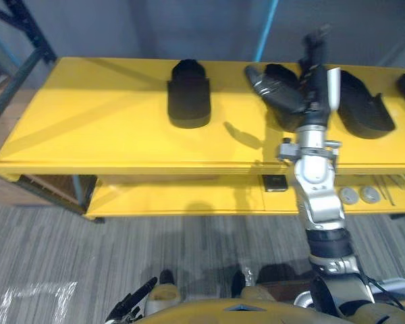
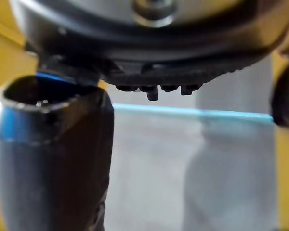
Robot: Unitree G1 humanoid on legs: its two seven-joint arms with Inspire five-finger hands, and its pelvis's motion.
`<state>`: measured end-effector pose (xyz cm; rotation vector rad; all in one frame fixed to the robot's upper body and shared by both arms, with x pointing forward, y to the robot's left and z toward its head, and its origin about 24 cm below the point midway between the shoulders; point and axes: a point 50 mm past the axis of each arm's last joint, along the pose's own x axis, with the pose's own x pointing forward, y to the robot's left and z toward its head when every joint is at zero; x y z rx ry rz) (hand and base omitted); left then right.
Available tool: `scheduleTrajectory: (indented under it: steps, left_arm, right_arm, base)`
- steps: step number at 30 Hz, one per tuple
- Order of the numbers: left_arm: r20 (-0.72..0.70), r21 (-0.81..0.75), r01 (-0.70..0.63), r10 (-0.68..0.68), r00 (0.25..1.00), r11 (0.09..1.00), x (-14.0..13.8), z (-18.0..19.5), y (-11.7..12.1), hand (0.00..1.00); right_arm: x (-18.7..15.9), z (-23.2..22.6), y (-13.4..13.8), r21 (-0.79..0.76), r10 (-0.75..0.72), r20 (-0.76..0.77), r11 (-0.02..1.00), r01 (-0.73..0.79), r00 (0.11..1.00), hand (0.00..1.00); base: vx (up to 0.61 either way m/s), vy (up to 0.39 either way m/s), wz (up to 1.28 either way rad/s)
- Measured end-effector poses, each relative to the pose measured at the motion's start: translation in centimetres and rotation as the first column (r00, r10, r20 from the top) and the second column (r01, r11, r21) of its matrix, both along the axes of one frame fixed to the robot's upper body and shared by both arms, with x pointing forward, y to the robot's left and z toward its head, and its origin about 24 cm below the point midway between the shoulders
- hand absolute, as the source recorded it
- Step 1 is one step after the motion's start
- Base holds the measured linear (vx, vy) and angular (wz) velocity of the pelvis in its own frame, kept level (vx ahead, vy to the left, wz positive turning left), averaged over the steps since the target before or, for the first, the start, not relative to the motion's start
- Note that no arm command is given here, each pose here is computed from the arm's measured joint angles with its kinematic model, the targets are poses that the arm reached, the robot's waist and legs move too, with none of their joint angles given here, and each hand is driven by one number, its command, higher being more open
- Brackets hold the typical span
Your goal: Walk over and take three plastic housings, then place them on the shelf
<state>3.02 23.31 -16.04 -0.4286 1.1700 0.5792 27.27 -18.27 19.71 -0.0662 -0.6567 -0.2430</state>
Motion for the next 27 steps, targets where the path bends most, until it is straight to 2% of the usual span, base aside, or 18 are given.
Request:
scheduleTrajectory:
  steps: [3, 5, 7, 10, 14, 18, 21, 24, 27]
  left_arm:
    - [-0.037, 0.011, 0.038, -0.038, 0.999, 0.999, -0.7, -0.1, 0.1, 1.00]
    - [-0.064, 0.017, 0.082, -0.081, 0.995, 0.997, -1.0, -0.3, 0.0, 1.00]
    - [-0.077, 0.010, 0.104, -0.103, 0.992, 0.995, -1.0, -0.4, -0.4, 1.00]
    - [-0.056, 0.008, 0.099, -0.099, 0.994, 0.995, -0.1, -0.5, -0.9, 1.00]
    - [-0.025, 0.011, 0.098, -0.098, 0.995, 0.995, 0.6, -0.5, -1.3, 1.00]
    - [-0.018, 0.006, 0.120, -0.120, 0.993, 0.993, 0.9, -0.5, -1.8, 1.00]
    - [-0.009, 0.000, 0.155, -0.155, 0.988, 0.988, 1.3, -0.5, -2.3, 1.00]
    - [-0.001, -0.004, 0.176, -0.176, 0.984, 0.984, 1.6, -0.4, -2.5, 1.00]
    - [-0.005, -0.011, 0.190, -0.190, 0.982, 0.982, 1.6, -0.4, -2.7, 1.00]
  right_arm:
    - [-2.3, -0.9, -2.9, 0.057, -0.019, -0.006, 0.998, 0.019, 1.000, 1.00]
    - [-4.0, -3.6, -4.7, 0.122, 0.013, -0.111, 0.992, 0.000, 0.994, 1.00]
    - [-5.4, -6.2, -5.4, 0.126, 0.005, -0.219, 0.992, 0.024, 0.976, 1.00]
    - [-7.9, -10.0, -5.4, 0.194, -0.011, -0.363, 0.977, 0.088, 0.932, 1.00]
    - [-10.6, -13.5, -3.7, 0.271, 0.022, -0.494, 0.954, 0.130, 0.869, 1.00]
    - [-12.4, -14.8, -3.1, 0.225, -0.020, -0.555, 0.959, 0.173, 0.832, 1.00]
    - [-13.4, -15.9, -3.5, 0.205, -0.086, -0.587, 0.946, 0.251, 0.805, 1.00]
    - [-14.4, -17.6, -4.0, 0.145, -0.190, -0.643, 0.921, 0.361, 0.742, 1.00]
    - [-15.4, -18.6, -4.4, 0.134, -0.226, -0.677, 0.898, 0.420, 0.700, 1.00]
  base:
    - [0.04, 0.050, -0.72]
    - [0.02, 0.071, -0.87]
    - [-0.01, 0.055, -0.91]
    - [-0.02, 0.002, -0.72]
    - [-0.05, -0.028, -0.58]
    - [-0.04, -0.040, -0.35]
    - [0.00, -0.054, -0.08]
    - [-0.02, -0.043, -0.08]
    - [-0.03, -0.036, -0.01]
